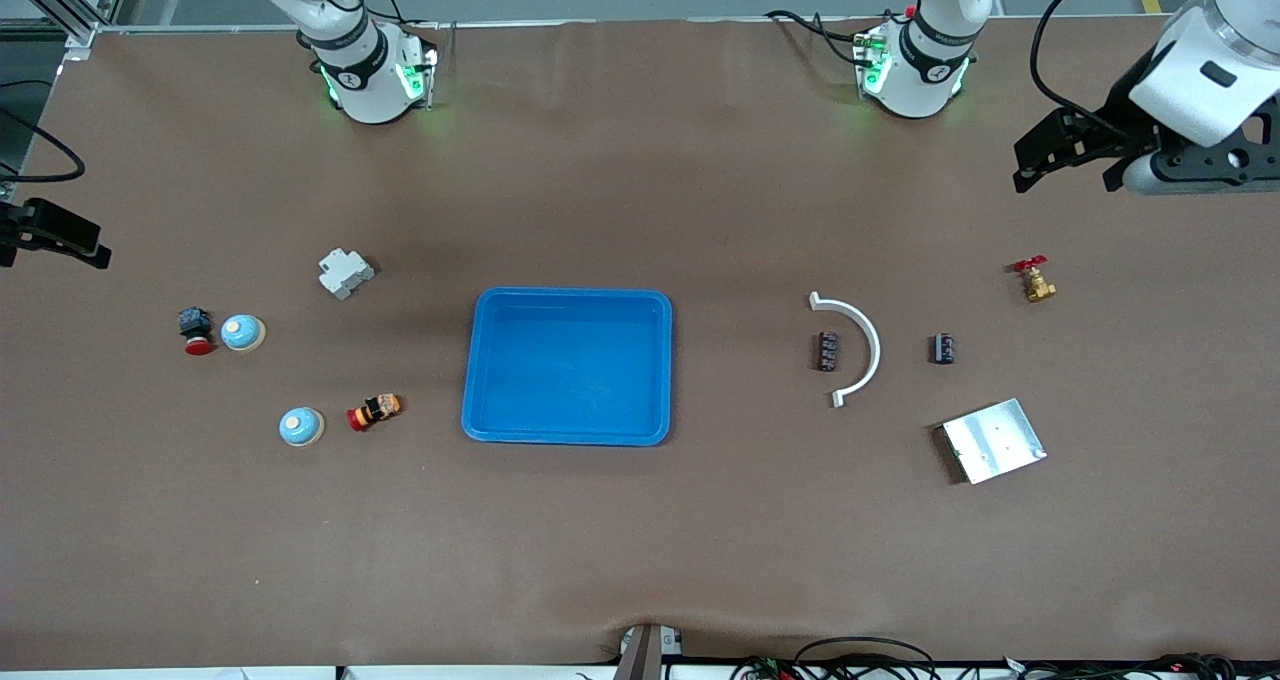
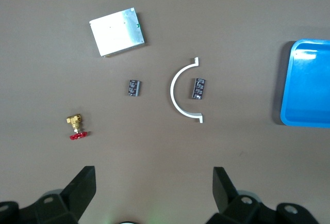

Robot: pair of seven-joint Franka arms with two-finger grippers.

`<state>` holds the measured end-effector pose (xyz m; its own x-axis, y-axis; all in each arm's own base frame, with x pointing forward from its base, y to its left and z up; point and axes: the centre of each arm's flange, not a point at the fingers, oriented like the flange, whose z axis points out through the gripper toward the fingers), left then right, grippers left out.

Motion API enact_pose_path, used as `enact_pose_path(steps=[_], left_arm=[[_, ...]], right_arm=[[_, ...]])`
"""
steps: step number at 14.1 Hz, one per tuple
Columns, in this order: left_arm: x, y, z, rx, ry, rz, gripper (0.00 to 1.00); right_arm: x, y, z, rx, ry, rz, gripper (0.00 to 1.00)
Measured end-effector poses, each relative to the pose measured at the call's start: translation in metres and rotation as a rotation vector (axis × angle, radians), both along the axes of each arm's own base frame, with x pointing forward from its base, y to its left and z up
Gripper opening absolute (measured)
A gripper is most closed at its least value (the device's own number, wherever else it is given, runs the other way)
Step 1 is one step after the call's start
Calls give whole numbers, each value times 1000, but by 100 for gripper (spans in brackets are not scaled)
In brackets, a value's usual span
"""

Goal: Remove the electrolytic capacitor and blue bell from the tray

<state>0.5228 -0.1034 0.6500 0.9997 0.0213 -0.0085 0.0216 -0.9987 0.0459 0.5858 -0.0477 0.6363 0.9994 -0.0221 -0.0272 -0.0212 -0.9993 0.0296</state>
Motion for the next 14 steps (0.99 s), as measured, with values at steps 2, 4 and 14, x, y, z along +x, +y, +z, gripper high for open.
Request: enact_pose_path(steps=[2, 4, 14], left_arm=[[5, -1, -3, -2, 8, -3, 100], [7, -1, -5, -2, 13, -3, 100], [17, 7, -4, 28, -42, 12, 100]], right_arm=[[0, 0, 0, 0, 0, 0, 100], [0, -1, 0, 0, 0, -2, 100], [-1, -9, 0, -1, 0, -16, 100]])
